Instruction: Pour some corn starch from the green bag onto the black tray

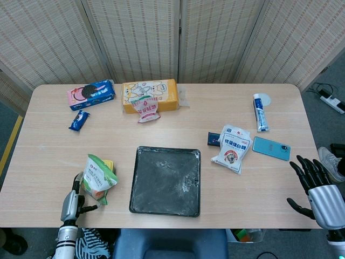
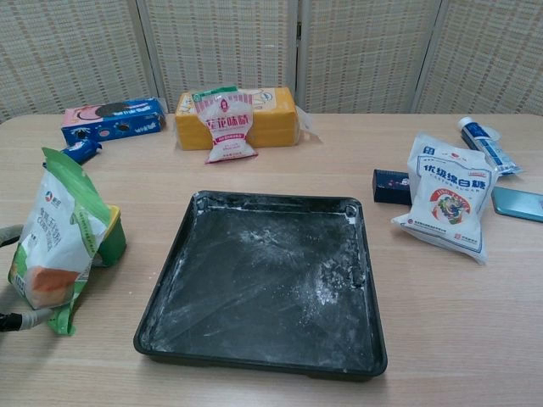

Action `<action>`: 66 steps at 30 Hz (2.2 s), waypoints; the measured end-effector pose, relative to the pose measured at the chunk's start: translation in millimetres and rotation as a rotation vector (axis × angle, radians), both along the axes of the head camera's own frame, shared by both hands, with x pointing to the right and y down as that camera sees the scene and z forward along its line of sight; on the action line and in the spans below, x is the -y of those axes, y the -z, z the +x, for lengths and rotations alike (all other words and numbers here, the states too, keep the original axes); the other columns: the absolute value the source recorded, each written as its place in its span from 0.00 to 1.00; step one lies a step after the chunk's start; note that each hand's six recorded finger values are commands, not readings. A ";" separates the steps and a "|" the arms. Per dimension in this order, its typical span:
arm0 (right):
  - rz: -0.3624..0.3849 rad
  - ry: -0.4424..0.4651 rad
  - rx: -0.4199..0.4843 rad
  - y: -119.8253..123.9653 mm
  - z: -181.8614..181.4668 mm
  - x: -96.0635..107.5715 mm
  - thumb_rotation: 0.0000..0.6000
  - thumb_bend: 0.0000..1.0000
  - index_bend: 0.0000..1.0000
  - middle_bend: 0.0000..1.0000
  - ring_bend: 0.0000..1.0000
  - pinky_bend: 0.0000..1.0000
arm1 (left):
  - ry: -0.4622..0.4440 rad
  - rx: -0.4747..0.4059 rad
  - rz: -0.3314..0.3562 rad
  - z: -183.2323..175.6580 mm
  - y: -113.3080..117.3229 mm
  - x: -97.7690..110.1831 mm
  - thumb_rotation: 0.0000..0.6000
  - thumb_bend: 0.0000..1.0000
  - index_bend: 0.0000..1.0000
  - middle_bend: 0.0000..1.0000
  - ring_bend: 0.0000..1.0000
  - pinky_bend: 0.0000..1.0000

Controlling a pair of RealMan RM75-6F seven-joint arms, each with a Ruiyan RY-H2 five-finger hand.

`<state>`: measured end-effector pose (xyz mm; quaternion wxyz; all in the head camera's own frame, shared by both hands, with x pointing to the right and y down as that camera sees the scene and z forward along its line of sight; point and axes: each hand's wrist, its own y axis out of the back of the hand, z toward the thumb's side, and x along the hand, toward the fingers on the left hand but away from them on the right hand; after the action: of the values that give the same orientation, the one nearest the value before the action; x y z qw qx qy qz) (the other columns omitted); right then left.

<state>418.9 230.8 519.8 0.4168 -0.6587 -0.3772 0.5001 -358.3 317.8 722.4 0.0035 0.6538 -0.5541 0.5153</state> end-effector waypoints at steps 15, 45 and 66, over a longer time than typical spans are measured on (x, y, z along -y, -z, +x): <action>0.007 -0.003 0.002 2.8 1.0 -0.9 1.00 0.21 0.00 0.00 0.00 0.00 | -0.028 0.024 -0.027 3.0 -6.1 3.5 1.00 0.13 0.00 0.00 0.94 1.00; 0.006 -0.002 0.004 2.7 0.9 -2.4 1.00 0.21 0.00 0.00 0.00 0.00 | -0.043 0.078 -0.010 -3.0 -13.4 4.7 1.00 0.20 0.47 0.61 0.99 1.00; 0.002 -0.005 -0.003 0.1 0.6 -2.2 1.00 0.21 0.00 0.00 0.00 0.00 | -0.126 0.149 0.051 -3.7 22.4 12.3 1.00 0.28 0.59 0.72 1.00 1.00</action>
<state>419.5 233.0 519.7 0.4168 -0.6563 -0.3789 0.5019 -362.0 305.6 699.9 -0.0867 0.6472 -0.5235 0.5474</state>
